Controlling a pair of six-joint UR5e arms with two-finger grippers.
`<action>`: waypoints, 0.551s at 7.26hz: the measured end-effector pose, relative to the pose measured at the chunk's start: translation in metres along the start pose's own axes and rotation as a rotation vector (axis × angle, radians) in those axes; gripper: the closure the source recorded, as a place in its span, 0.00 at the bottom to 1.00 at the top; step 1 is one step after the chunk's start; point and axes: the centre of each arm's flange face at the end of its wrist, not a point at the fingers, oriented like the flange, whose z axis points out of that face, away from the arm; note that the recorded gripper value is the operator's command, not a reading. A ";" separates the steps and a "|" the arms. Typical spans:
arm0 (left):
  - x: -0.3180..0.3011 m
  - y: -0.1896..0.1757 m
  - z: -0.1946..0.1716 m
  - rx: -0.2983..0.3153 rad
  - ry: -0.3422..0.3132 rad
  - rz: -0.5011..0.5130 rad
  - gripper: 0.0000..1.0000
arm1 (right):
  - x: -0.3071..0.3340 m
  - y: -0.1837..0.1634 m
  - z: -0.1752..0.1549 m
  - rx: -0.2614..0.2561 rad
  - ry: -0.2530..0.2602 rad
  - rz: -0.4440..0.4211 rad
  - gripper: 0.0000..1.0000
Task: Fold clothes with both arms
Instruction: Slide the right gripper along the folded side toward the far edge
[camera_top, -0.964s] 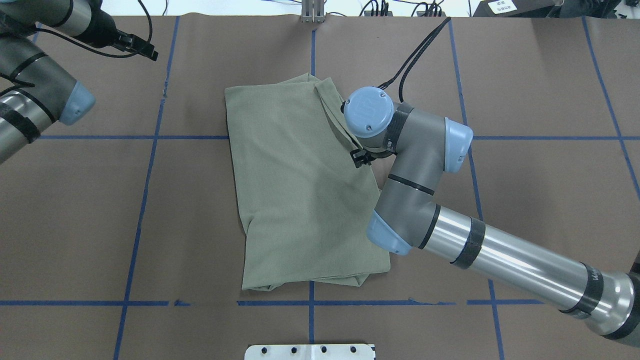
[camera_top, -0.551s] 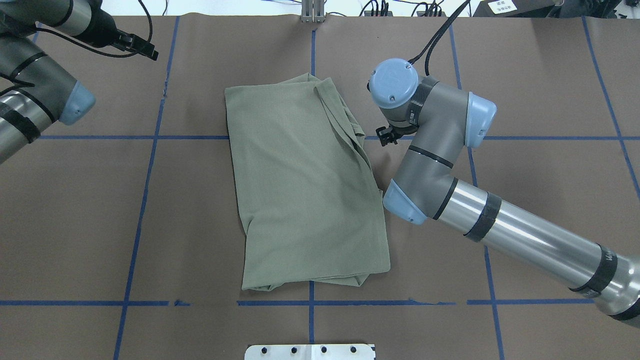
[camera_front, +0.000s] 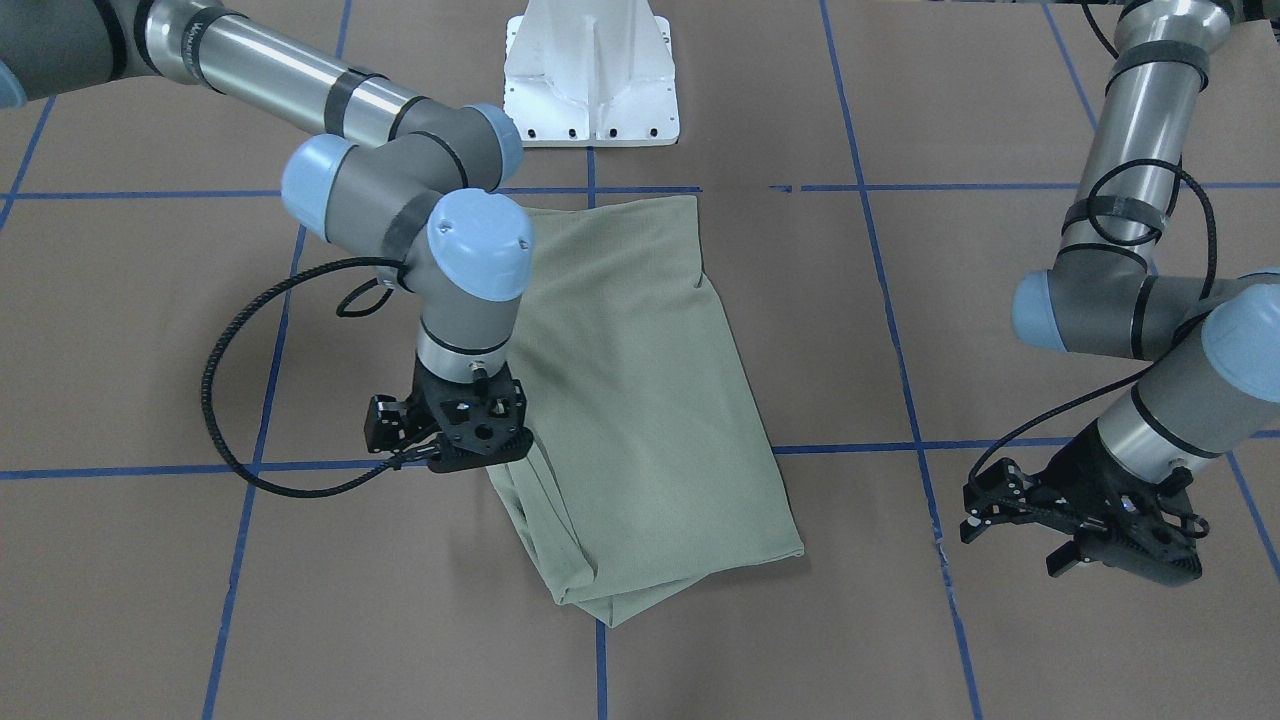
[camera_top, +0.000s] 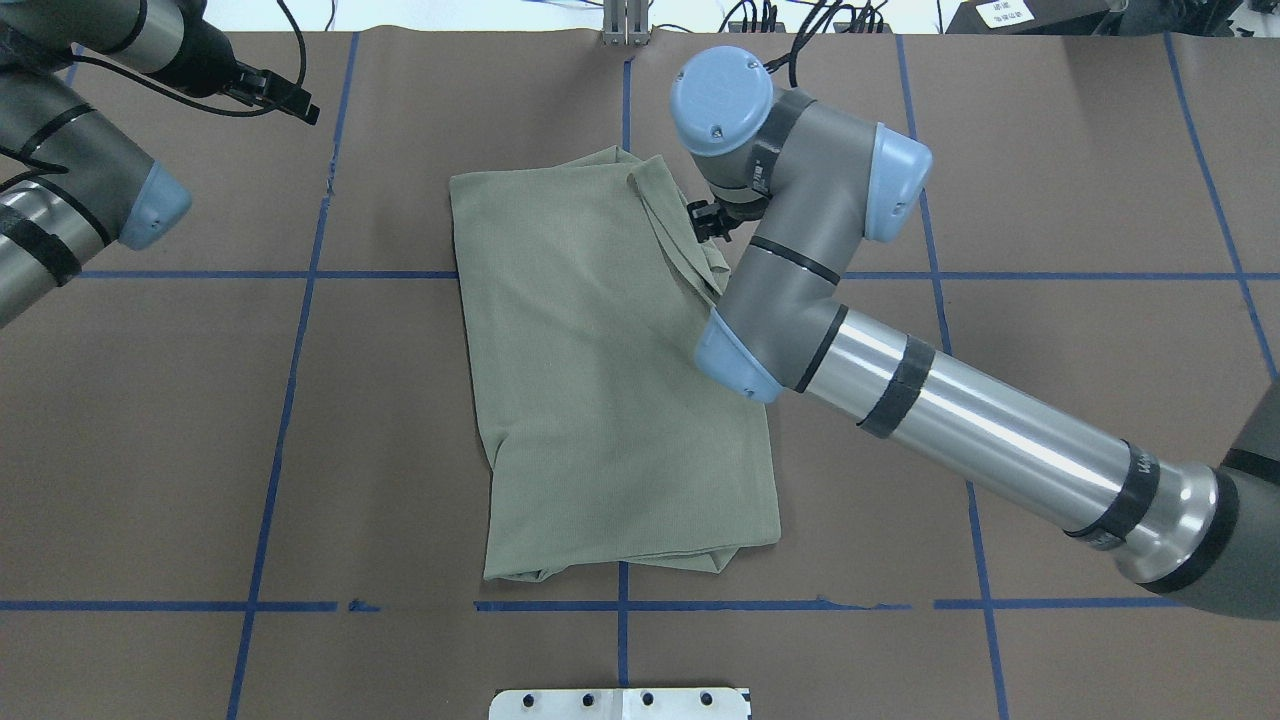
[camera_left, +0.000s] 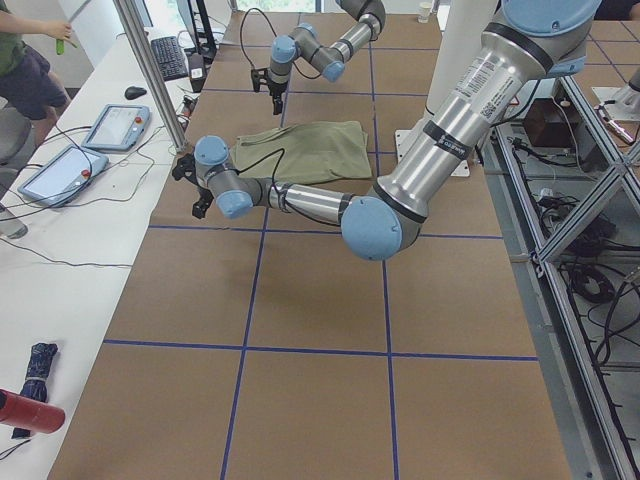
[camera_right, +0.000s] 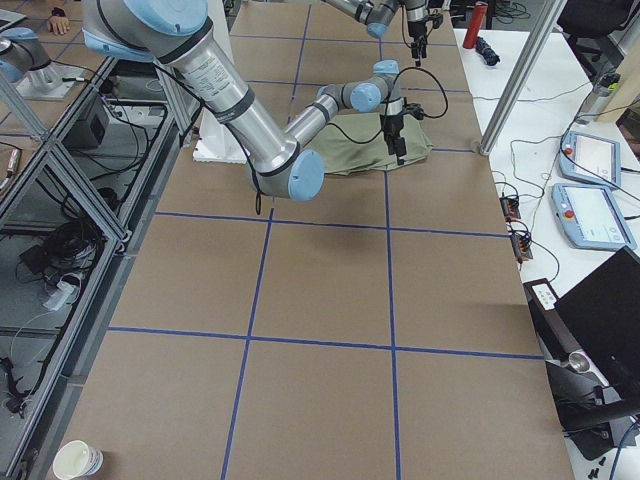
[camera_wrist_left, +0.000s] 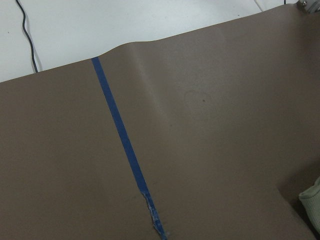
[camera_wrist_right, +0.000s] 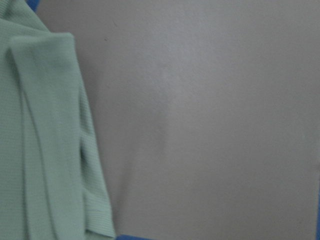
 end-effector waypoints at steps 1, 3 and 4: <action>0.000 0.000 0.000 -0.001 0.000 -0.001 0.00 | -0.026 -0.003 0.000 0.017 -0.031 0.010 0.00; -0.002 0.001 0.001 -0.004 -0.002 -0.003 0.00 | -0.055 0.000 0.014 0.036 -0.067 0.019 0.00; -0.002 0.002 0.001 -0.004 -0.002 -0.004 0.00 | -0.059 0.003 0.019 0.035 -0.067 0.016 0.00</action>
